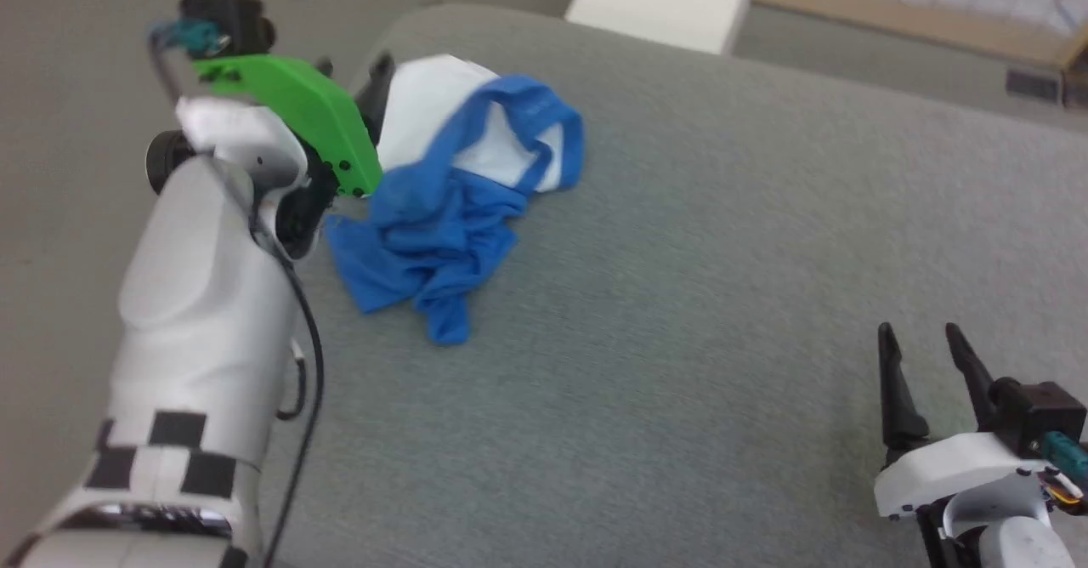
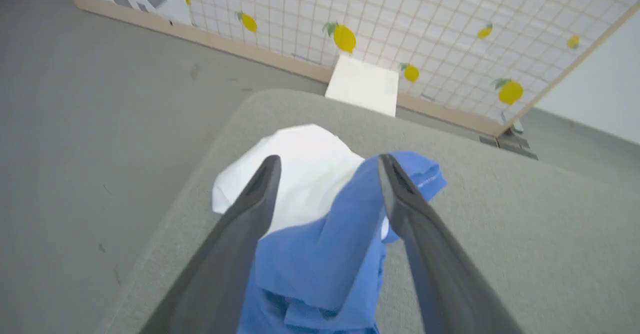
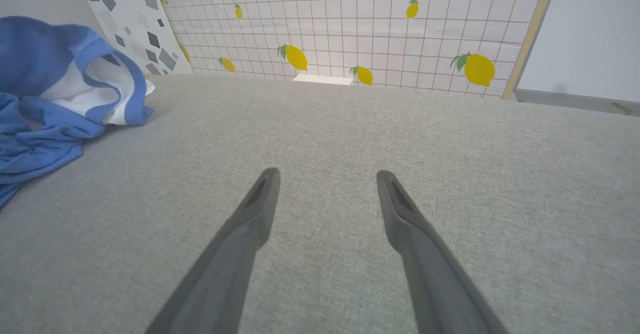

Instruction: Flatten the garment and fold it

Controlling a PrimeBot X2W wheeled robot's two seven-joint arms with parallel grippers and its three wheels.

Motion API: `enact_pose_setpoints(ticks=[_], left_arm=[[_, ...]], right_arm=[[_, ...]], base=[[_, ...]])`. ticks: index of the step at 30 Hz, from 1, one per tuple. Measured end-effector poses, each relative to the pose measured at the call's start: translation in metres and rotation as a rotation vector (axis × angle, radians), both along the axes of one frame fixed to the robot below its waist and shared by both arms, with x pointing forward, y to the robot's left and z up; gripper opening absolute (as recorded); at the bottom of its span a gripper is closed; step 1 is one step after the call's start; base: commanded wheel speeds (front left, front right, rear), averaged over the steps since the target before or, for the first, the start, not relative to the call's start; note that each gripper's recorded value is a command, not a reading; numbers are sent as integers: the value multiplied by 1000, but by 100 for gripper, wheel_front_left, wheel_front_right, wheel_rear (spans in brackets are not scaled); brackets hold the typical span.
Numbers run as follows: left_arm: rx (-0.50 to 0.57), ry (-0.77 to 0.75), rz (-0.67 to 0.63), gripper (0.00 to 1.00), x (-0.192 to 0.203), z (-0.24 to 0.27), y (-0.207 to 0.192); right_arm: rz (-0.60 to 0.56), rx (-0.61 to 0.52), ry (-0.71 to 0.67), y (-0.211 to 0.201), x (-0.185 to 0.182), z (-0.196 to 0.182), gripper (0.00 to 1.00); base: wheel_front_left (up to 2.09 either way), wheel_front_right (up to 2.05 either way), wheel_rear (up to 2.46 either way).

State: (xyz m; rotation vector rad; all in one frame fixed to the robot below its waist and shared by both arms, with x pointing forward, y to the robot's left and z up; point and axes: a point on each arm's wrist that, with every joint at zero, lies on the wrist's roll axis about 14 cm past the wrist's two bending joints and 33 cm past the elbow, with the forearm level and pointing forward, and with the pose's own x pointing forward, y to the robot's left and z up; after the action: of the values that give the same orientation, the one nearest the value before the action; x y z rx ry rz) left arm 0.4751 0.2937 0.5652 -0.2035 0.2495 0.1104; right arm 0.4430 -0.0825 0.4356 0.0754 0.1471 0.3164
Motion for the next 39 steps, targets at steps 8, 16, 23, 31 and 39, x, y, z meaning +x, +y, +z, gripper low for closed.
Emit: enact_pose_setpoints(ticks=[8, 16, 23, 31, 39], left_arm=[[-26, 513, -106, 100, 14, -108, -22], [-64, 734, -128, 100, 11, -187, -43], [-62, 670, -81, 0, 22, -204, -37], [-174, 253, 64, 0, 37, -158, -23], [-76, -203, 17, 0, 63, -10, -13]], right_arm=[[-126, -22, 65, -47, 3, -28, 100], [-196, -48, 128, -74, 3, -57, 100], [-218, -56, 139, -82, 8, -65, 100], [-199, -37, 133, -73, 6, -61, 100], [-189, 14, 120, -64, -8, -49, 100]], base=[[0, 0, 0], [0, 0, 0], [0, 0, 0], [0, 0, 0], [0, 0, 0]])
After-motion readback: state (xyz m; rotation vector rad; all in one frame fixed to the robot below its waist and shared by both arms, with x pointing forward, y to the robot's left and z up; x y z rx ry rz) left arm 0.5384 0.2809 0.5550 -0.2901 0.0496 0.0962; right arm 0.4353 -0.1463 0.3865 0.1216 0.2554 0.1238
